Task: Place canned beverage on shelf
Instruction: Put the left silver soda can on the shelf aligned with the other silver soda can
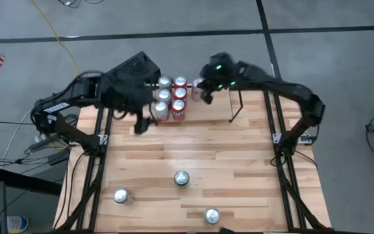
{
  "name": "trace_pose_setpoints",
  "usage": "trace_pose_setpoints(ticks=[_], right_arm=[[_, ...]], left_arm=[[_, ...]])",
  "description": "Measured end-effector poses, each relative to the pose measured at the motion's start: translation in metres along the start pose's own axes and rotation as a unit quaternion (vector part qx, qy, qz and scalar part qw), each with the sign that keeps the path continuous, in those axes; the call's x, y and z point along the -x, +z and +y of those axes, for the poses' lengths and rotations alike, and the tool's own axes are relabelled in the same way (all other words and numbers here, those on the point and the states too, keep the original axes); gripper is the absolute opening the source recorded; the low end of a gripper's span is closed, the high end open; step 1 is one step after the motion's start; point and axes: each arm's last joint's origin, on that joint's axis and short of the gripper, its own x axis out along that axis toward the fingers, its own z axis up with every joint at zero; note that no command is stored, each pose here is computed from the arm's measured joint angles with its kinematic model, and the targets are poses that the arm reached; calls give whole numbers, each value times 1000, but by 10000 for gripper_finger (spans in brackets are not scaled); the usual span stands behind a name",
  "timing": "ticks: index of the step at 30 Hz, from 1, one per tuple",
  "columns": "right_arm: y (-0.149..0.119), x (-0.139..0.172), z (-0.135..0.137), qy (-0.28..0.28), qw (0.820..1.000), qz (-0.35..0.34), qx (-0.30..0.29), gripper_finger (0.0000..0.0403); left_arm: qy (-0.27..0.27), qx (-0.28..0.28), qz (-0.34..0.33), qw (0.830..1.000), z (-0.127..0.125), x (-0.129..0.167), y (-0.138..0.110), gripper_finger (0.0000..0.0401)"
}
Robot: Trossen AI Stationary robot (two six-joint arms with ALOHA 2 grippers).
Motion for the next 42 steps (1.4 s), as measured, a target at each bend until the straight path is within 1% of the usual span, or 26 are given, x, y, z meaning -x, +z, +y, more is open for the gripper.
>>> trace_pose_setpoints(ticks=[2, 4, 7, 12, 15, 19, 22, 26, 29, 31, 33, 35, 37, 39, 42], right_arm=[[11, 35, 4, 2, 1000, -13, 21, 0], [16, 67, 7, 1, 999, -25, 43, 1], [20, 103, 10, -5, 997, -59, 56, 15], [19, 144, 11, -17, 992, -106, 60, 73], [17, 157, 10, -24, 991, -116, 59, 116], [13, 160, 7, -29, 992, -105, 65, 175], [12, 157, 7, -27, 993, -92, 65, 215], [10, 146, 6, -23, 996, -67, 63, 251], [10, 138, 8, -16, 996, -55, 72, 259], [9, 134, 7, -14, 996, -46, 78, 260], [10, 128, 7, -12, 996, -43, 81, 260], [10, 123, 9, -8, 996, -37, 83, 260], [10, 119, 8, -8, 996, -32, 82, 260], [10, 115, 9, -5, 996, -28, 83, 260], [11, 109, 12, 1, 997, -22, 76, 260]], left_arm=[[-37, 19, 49, 998, -14, 2, -10, 336], [-60, 41, 98, 993, -29, 5, -20, 336], [-89, 69, 152, 982, -53, 6, -30, 336], [-118, 107, 196, 968, -90, 3, -38, 336], [-143, 122, 222, 957, -111, -3, -42, 336], [-152, 148, 253, 944, -139, -10, -49, 336], [-153, 151, 272, 938, -159, -12, -56, 336], [-142, 151, 302, 931, -181, -20, -67, 336], [-140, 138, 354, 914, -200, -26, -80, 336], [-129, 126, 389, 903, -212, -30, -91, 336], [-126, 111, 410, 897, -224, -33, -100, 336], [-130, 89, 421, 893, -233, -36, -107, 336], [-127, 82, 431, 890, -240, -39, -112, 336], [-120, 86, 433, 889, -243, -38, -114, 336], [-89, 111, 439, 887, -241, -31, -117, 336]])
